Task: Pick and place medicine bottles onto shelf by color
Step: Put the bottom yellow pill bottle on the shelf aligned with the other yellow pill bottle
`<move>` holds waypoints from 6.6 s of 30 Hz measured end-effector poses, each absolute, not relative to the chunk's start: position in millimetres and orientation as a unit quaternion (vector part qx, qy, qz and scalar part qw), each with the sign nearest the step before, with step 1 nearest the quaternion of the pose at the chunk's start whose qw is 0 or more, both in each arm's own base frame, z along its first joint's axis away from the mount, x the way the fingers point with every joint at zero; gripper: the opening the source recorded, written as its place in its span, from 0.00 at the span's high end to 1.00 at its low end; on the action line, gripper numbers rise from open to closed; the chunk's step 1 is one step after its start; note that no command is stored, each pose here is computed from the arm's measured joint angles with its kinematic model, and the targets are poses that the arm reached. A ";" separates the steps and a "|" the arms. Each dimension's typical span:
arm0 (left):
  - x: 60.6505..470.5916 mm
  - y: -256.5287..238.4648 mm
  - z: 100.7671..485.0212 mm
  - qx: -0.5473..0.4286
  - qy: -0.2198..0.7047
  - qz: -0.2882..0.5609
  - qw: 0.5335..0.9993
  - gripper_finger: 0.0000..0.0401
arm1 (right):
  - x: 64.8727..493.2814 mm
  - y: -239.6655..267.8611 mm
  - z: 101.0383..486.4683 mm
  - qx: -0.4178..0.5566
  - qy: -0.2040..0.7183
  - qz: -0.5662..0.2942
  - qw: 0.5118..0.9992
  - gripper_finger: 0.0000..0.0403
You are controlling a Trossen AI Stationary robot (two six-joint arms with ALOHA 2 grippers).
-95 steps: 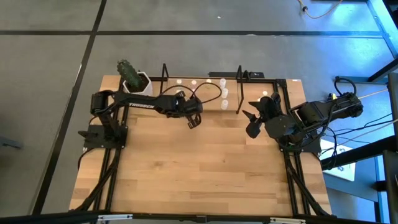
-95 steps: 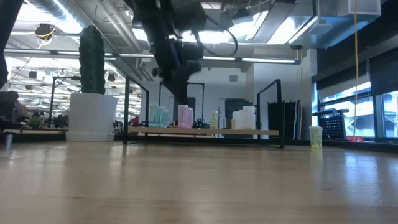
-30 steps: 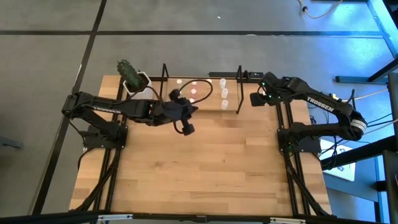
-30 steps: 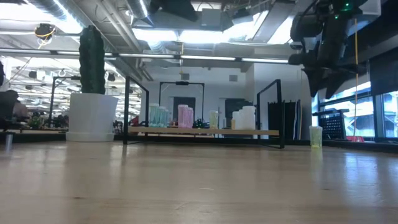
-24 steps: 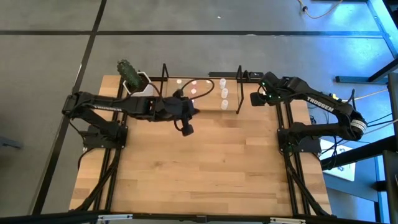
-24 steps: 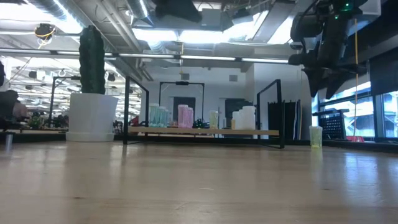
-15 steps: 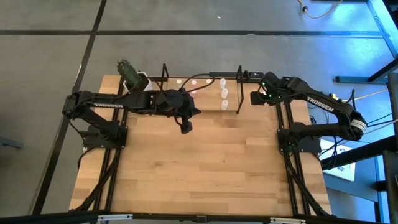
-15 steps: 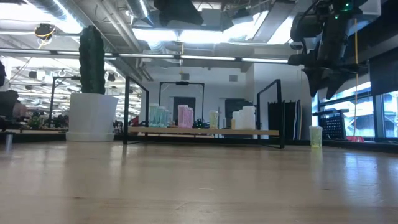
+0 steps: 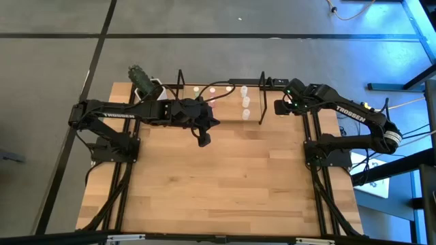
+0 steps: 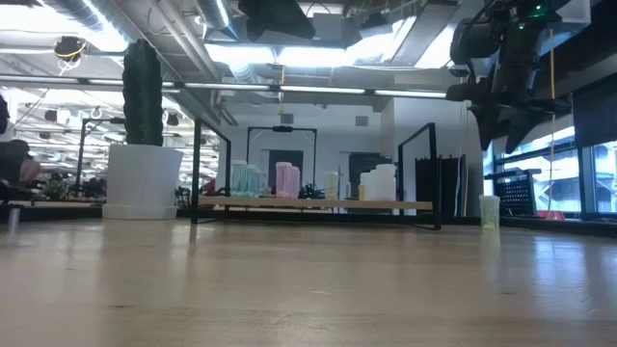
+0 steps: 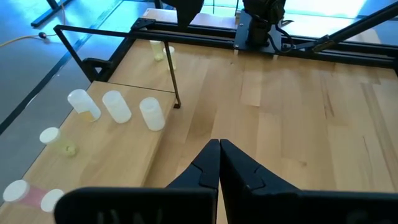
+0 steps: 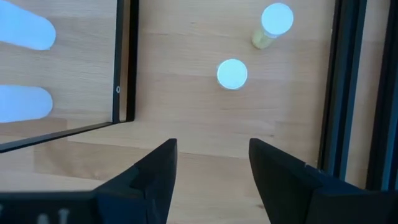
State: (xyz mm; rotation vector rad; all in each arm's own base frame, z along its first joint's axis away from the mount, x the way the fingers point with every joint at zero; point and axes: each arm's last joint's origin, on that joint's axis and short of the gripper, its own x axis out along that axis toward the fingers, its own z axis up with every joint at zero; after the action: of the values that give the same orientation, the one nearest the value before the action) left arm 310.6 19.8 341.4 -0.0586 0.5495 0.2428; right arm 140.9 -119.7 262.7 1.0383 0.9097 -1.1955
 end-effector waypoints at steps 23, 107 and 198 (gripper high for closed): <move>310.7 19.8 341.2 -0.029 0.271 0.120 0.955 1.00 | 141.5 -124.4 227.1 0.499 0.287 -0.598 0.558 0.50; 310.7 19.8 341.2 -0.029 0.271 0.120 0.955 1.00 | 159.3 -149.6 173.1 0.480 0.260 -0.655 0.523 0.68; 310.7 19.7 341.2 -0.029 0.271 0.120 0.955 1.00 | 171.6 -3.2 293.0 0.084 0.579 -0.135 0.800 0.69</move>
State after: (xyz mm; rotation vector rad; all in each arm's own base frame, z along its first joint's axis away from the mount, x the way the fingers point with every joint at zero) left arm 310.7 19.7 341.2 -0.0579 0.5499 0.2431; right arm 171.6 -3.2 293.0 0.1791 1.2419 -0.2903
